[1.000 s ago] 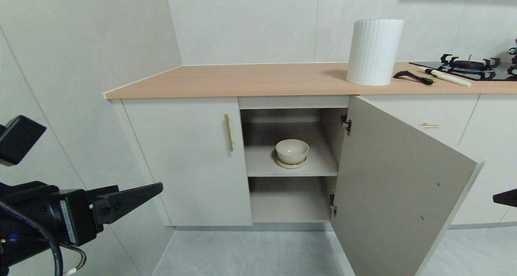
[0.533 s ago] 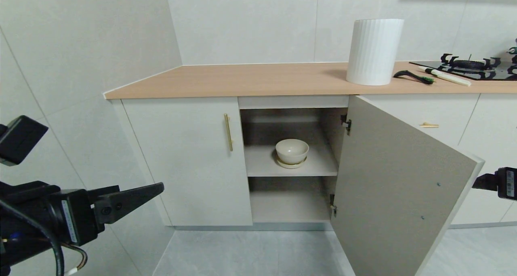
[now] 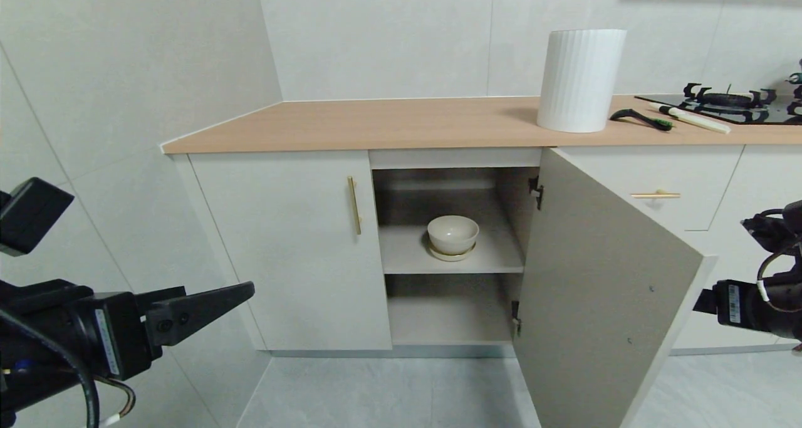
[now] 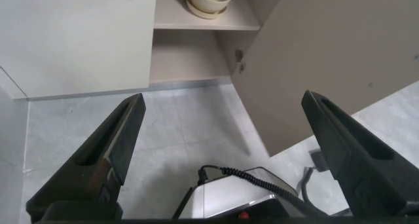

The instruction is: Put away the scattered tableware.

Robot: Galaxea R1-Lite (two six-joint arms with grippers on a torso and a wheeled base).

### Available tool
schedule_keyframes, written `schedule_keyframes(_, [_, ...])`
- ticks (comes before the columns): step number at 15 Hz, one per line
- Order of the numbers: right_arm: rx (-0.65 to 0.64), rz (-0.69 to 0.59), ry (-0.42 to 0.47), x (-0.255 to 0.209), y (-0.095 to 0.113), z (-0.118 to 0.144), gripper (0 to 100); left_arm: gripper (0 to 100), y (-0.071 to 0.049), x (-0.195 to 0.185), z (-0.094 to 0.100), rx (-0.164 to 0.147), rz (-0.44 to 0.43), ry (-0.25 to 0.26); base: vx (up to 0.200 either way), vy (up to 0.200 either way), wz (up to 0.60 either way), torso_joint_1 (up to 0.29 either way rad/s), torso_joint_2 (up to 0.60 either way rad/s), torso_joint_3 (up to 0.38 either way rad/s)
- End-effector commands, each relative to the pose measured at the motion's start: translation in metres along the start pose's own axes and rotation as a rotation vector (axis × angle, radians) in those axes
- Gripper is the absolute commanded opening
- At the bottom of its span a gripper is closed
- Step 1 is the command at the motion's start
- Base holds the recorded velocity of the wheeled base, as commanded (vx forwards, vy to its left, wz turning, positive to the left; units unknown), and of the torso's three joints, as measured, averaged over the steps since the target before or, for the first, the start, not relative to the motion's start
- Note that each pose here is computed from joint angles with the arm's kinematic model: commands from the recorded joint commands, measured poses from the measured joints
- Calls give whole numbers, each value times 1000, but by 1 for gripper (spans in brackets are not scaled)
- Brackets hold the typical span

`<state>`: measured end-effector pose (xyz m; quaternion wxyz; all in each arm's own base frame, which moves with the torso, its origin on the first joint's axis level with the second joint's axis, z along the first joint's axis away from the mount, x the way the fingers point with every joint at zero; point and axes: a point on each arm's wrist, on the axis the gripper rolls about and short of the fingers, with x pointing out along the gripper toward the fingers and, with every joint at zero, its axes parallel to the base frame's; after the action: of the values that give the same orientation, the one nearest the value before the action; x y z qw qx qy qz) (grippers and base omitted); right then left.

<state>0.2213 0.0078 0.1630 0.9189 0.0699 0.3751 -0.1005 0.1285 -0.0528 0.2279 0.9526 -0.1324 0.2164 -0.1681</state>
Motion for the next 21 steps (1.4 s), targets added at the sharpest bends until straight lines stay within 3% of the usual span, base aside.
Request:
schedule_keyframes(1, [-33, 67, 26, 0, 18, -8, 100, 100, 0, 0, 1, 0, -1, -2, 0, 0, 0, 0, 0, 0])
schedule_keyframes(4, [-53, 195, 90, 6, 48, -19, 100, 100, -1, 3, 4, 0, -1, -2, 0, 0, 0, 0, 0, 0])
schedule_keyframes(9, [-158, 357, 49, 28, 112, -21, 100, 100, -3, 3, 9, -6, 8, -19, 0, 0, 0, 0, 0, 0])
schedule_keyframes(11, [-161, 412, 34, 32, 127, -8, 100, 100, -3, 3, 9, -6, 8, -19, 0, 0, 0, 0, 0, 0])
schedule_keyframes(15, [-160, 482, 82, 47, 140, -5, 100, 100, -2, 4, 8, -6, 11, -8, 0, 0, 0, 0, 0, 0])
schedule_keyframes(21, [-151, 500, 57, 54, 144, -4, 100, 100, -1, 6, 4, -3, 15, 6, 0, 0, 0, 0, 0, 0])
